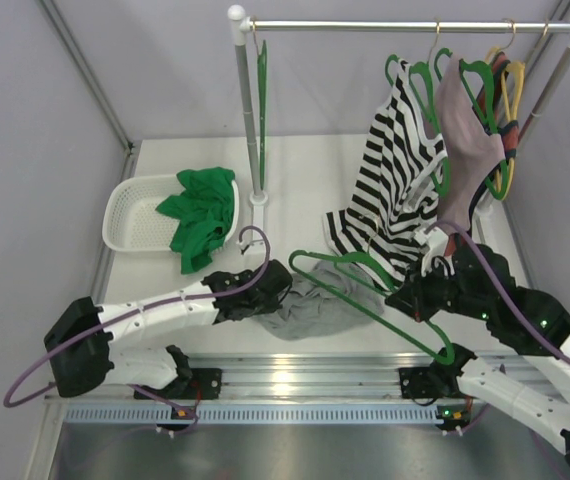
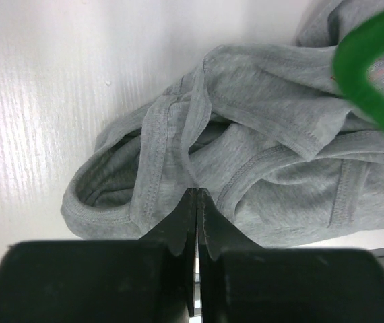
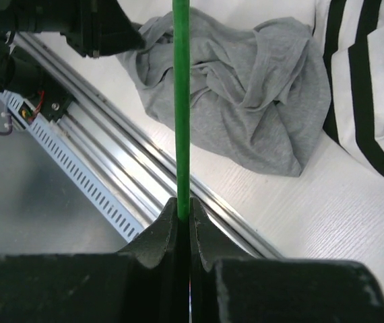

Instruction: Place the tank top on the hanger

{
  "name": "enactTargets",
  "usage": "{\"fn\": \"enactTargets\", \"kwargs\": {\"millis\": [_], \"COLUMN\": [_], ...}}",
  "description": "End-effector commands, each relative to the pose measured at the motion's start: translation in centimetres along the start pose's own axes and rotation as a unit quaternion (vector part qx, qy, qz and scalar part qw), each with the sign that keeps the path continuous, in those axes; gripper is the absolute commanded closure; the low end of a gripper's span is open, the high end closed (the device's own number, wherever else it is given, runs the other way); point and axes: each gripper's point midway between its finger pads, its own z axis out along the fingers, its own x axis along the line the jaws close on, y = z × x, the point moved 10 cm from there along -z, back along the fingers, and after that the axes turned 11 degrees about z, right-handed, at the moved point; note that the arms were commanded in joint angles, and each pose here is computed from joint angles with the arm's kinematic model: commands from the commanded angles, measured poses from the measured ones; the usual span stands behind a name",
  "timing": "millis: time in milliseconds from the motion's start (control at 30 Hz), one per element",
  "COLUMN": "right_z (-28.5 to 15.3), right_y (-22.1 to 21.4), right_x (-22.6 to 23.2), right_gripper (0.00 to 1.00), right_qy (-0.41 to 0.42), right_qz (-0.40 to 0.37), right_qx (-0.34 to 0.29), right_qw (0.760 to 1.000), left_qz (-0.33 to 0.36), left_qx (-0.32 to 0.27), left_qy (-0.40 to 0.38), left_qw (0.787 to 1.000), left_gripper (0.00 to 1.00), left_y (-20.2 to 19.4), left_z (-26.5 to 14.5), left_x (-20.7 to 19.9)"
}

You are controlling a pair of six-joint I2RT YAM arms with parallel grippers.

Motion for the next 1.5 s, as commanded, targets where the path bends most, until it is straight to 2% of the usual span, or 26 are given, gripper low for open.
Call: {"fn": "enactTargets", "kwargs": {"millis": [0,533,1233,1467], "right_z": [-1.3,1.6,6.1,6.9], "right_y": [-0.1,-1.8,-2.3,-3.0], "right_x": [1.0,0.5,0.2,-0.1], "right_gripper": [1.0,1.0,1.0,1.0], "right_qy": [0.05,0.088,0.155,0.18], "right_qz": [-0.018,-0.002,0.003,-0.001], "right_qx": [0.014,0.063,0.011,-0.002], "right_qw": [0.998,0.994,0.988,0.984], "left_qz": [0.001,0.011,0.033,0.042], "left_qx": [-0.037,-0.065,-0.073,-0.079], "left_qy": [-0.005,-0.016,-0.063,-0.057], "left_qw": [0.999,0.998,0.995,0.994], "left_gripper": [1.0,1.0,1.0,1.0], "left_y": [1.9,3.7,5.0,5.4], "left_z": [-1.9,-4.4,-7.1,-8.2], "left_x": [-0.3,-0.2,-0.4,-0.1]}}
